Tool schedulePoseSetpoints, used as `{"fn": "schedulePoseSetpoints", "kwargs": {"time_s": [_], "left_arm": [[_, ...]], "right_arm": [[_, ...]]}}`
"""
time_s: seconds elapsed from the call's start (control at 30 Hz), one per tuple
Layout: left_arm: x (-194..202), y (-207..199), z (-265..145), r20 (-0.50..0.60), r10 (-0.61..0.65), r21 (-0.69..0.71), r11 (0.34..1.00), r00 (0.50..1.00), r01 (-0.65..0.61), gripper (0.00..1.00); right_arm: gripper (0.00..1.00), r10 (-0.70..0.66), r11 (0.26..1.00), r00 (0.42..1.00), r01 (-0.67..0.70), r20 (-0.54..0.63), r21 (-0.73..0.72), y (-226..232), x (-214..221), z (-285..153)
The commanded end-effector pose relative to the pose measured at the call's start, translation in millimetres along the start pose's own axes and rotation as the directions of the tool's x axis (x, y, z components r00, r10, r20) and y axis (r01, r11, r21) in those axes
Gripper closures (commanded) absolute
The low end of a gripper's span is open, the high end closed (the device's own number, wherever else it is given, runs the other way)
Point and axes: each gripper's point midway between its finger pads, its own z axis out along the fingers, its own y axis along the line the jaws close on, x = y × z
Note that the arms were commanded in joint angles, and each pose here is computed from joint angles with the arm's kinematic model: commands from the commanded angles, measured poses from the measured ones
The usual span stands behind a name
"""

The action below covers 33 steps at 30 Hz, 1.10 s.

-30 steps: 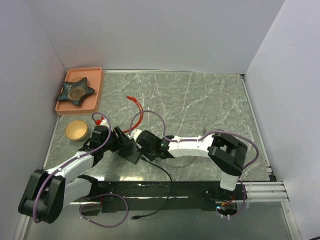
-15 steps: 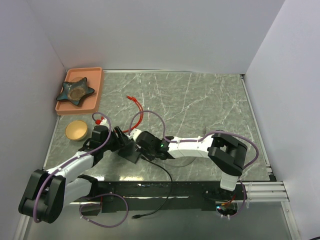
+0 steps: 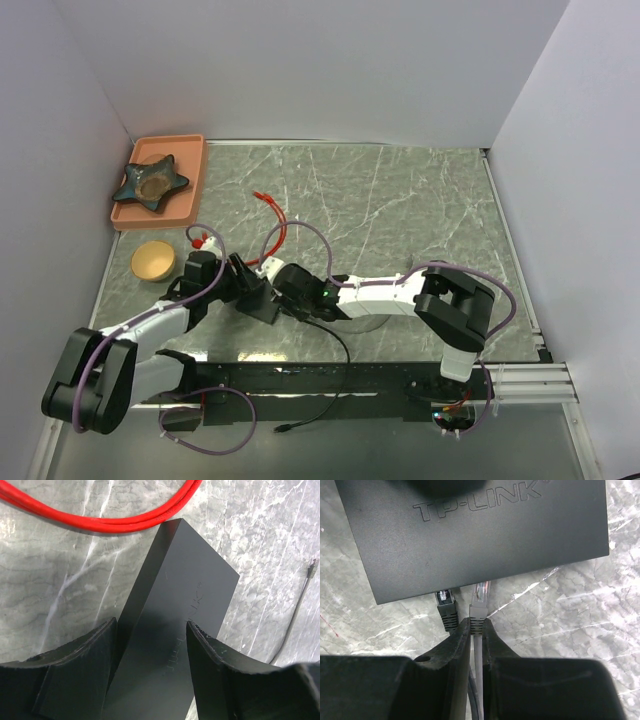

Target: Insert the plug into the switch port

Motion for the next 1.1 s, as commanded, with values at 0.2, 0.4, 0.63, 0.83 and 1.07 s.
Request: {"fn": "schedulePoseSetpoints", "kwargs": {"time_s": [0.2, 0.4, 0.63, 0.83, 1.07], "left_arm": [[27, -21, -1, -0.127, 0.024, 0.135, 0.991, 0.992, -0.007, 0.38], [21, -22, 1, -0.108, 0.033, 0.130, 0.991, 0.994, -0.019, 0.36], [14, -26, 8, -0.103, 0.057, 0.137, 0.990, 0.993, -0.043, 0.37], [23, -25, 8, -0.127, 0.059, 0.158, 0.987, 0.990, -0.039, 0.39], [29, -31, 7, -0.143, 0.086, 0.189, 0.980, 0.986, -0.058, 0.39]], "right_arm": [[1.00, -0.116, 0.988, 0.946, 0.141, 0.302, -0.062, 15, -81, -14], [1.00, -0.164, 0.983, 0.948, 0.180, 0.271, -0.033, 8, -75, -15], [1.00, -0.124, 0.991, 0.953, 0.135, 0.277, -0.022, 1, -76, -12], [1.00, -0.107, 0.993, 0.953, 0.118, 0.282, -0.023, 0, -77, -6], [1.00, -0.113, 0.991, 0.944, 0.131, 0.310, -0.038, -3, -82, -7]]}}
